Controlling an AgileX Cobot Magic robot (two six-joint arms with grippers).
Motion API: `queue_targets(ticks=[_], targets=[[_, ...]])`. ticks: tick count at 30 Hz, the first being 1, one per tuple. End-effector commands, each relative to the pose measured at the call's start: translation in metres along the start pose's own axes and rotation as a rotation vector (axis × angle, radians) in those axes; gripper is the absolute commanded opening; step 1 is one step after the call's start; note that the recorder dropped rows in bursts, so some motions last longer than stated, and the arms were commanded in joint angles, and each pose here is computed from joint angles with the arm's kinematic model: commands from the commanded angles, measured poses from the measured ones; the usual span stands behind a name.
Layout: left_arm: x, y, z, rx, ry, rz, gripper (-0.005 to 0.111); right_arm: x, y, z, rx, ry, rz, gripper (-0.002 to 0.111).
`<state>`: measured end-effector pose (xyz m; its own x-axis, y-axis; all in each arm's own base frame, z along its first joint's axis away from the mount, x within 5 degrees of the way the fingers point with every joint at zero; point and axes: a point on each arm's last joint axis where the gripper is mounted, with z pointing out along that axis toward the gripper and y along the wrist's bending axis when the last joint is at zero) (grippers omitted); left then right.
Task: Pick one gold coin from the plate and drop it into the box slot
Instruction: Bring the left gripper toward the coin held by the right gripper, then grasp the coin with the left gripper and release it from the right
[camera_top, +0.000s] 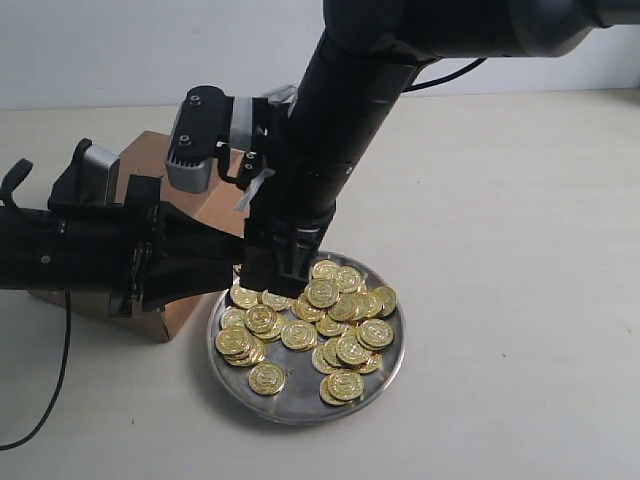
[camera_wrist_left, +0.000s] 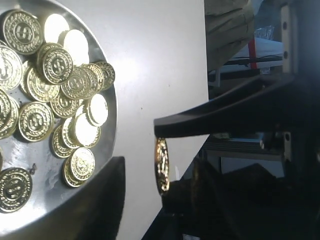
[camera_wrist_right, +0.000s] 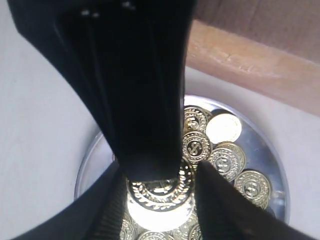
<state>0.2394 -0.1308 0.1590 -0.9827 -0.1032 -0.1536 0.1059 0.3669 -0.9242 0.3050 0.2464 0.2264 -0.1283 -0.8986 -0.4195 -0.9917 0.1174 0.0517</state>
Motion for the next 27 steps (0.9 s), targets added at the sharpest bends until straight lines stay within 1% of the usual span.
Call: queue_targets(ticks=[1, 4, 15, 16, 19, 27], targets=[[-0.0014, -0.0032, 0.0015, 0.019, -0.005, 0.008, 0.028, -0.0042, -0.0017, -0.007, 0.018, -0.044, 0.011, 0.012], [-0.0014, -0.0032, 0.0015, 0.019, -0.005, 0.008, 0.018, -0.0046, -0.0017, -0.007, 0.018, -0.049, 0.014, 0.012], [-0.0016, -0.0027, 0.0015, 0.014, -0.007, 0.008, 0.017, -0.0046, -0.0015, -0.007, 0.016, -0.048, 0.014, 0.012], [-0.0016, -0.0027, 0.0015, 0.014, -0.007, 0.008, 0.014, -0.0046, -0.0015, -0.007, 0.016, -0.048, 0.014, 0.012], [-0.0016, -0.0027, 0.0015, 0.014, -0.007, 0.01, 0.0, -0.0046, -0.0015, -0.007, 0.016, -0.048, 0.014, 0.012], [-0.0021, -0.0014, 0.0015, 0.0, -0.012, 0.01, 0.0, -0.0039, -0.001, -0.007, 0.01, -0.041, 0.011, 0.012]])
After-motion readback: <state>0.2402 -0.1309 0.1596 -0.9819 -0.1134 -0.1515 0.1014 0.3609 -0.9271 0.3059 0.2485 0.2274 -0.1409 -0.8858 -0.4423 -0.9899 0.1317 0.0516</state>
